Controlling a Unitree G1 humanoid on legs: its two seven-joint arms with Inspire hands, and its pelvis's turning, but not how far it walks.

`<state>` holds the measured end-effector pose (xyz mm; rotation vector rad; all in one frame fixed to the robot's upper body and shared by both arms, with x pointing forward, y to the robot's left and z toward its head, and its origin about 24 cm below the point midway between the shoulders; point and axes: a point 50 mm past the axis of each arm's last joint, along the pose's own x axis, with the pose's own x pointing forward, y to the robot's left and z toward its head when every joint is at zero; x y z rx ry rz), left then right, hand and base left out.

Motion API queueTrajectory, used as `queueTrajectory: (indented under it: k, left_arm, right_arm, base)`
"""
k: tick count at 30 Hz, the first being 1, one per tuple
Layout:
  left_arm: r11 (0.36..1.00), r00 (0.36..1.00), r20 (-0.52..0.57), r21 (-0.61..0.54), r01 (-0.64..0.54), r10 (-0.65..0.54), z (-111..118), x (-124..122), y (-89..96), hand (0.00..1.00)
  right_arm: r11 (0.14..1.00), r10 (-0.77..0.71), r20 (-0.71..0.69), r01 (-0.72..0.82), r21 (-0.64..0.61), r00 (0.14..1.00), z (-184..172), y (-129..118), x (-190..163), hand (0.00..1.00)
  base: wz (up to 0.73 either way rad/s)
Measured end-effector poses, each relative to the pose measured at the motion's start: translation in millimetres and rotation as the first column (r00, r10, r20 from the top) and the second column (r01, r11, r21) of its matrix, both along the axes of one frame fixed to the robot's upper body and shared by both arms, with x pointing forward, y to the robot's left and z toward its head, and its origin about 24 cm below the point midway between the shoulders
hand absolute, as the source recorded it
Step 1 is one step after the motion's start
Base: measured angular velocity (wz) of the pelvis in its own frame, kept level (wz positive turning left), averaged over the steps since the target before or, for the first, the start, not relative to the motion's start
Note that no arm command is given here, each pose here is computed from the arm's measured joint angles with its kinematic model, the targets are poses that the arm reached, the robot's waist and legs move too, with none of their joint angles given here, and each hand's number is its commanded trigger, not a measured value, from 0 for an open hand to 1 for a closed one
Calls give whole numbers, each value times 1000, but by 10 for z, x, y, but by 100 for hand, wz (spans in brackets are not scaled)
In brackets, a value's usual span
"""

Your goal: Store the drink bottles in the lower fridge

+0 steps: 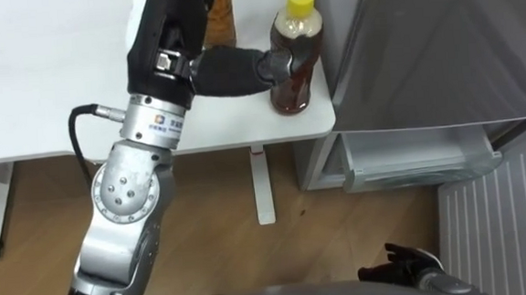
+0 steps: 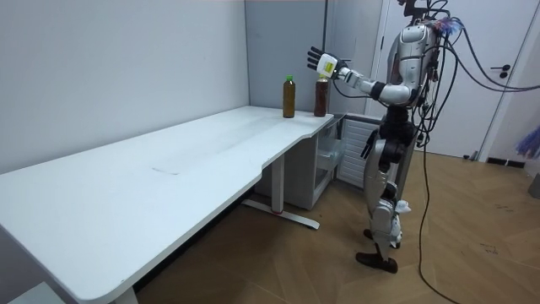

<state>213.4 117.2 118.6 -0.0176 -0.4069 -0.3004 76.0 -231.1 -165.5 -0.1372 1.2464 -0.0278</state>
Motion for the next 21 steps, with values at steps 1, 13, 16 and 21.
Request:
queueTrajectory:
  k: [1,13,16,21]
  left_arm:
    - [1000,1000,0,3,8,-8,-1,-1,-4,0]
    - [996,994,-88,47,74,-70,-173,26,-52,0]
    - [995,992,-99,53,85,-79,-188,24,-55,0]
    - [991,987,-112,63,121,-114,-216,22,-72,0]
  right_arm:
    - [1000,4,0,-4,-1,1000,1,-1,2,0]
    - [1000,10,-4,-10,5,1000,4,-18,-3,0]
    - [1000,8,-4,-8,5,1000,4,-19,-3,0]
    - [1000,3,1,-3,5,1000,7,-21,6,0]
  base:
    - [0]
    - [0]
    - [0]
    - [0]
